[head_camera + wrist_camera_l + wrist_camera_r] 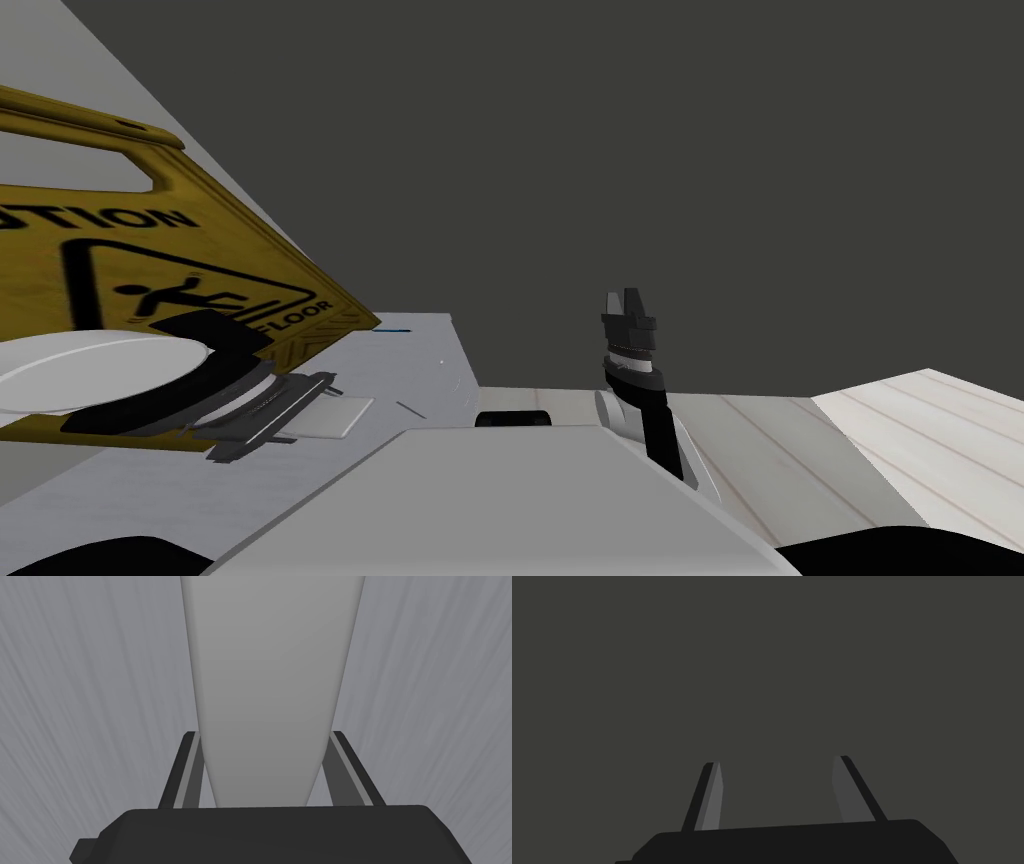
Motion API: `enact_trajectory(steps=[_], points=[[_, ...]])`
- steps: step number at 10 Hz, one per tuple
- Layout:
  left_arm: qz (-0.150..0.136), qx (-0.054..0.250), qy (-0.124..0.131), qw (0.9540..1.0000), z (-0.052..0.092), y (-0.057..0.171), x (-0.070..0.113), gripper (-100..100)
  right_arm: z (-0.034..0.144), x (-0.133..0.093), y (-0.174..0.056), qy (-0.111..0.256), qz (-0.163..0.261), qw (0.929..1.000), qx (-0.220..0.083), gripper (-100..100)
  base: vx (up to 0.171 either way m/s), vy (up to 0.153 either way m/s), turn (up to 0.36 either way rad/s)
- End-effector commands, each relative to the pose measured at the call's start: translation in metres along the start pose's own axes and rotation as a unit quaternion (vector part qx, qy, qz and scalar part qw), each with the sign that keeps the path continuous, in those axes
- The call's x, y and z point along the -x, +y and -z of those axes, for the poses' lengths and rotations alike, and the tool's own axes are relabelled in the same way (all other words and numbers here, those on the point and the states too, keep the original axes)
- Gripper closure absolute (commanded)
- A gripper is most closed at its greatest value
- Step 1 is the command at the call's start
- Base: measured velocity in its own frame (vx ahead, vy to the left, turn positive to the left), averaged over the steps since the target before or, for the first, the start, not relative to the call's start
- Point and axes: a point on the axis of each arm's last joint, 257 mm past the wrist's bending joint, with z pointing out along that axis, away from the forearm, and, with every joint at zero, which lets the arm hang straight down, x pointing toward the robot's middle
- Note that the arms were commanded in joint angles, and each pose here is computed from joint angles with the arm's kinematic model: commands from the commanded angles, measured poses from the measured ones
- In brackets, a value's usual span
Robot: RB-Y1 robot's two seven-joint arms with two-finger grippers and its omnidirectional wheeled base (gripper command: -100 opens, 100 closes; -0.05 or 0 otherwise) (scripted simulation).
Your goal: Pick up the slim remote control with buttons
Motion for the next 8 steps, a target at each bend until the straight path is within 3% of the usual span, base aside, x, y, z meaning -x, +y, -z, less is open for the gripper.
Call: enact_trajectory(steps=[1,4,5,6,8], points=[[0.000,0.000,0.000,1.0000,0.000,0.000,0.000,100,0.000,0.000,0.000,0.000,0.000,1.0000,0.000,0,0.000,0.000,0.000],[0.000,0.000,0.000,1.0000,0.000,0.000,0.000,100,0.000,0.000,0.000,0.000,0.000,1.0000,0.000,0,0.000,0.000,0.000],[0.000,0.000,0.000,1.0000,0.000,0.000,0.000,0,0.000,0.000,0.000,0.000,0.000,1.0000,0.000,0,0.000,0.000,0.000],[-0.005,0.000,0.000,1.0000,0.011,-0.002,-0.004,100,0.000,0.000,0.000,0.000,0.000,1.0000,0.000,0,0.020,0.012,0.081],[-0.007,-0.001,0.000,1.0000,0.013,-0.002,-0.006,100,0.000,0.000,0.000,0.000,0.000,1.0000,0.000,0,0.024,0.019,0.048]])
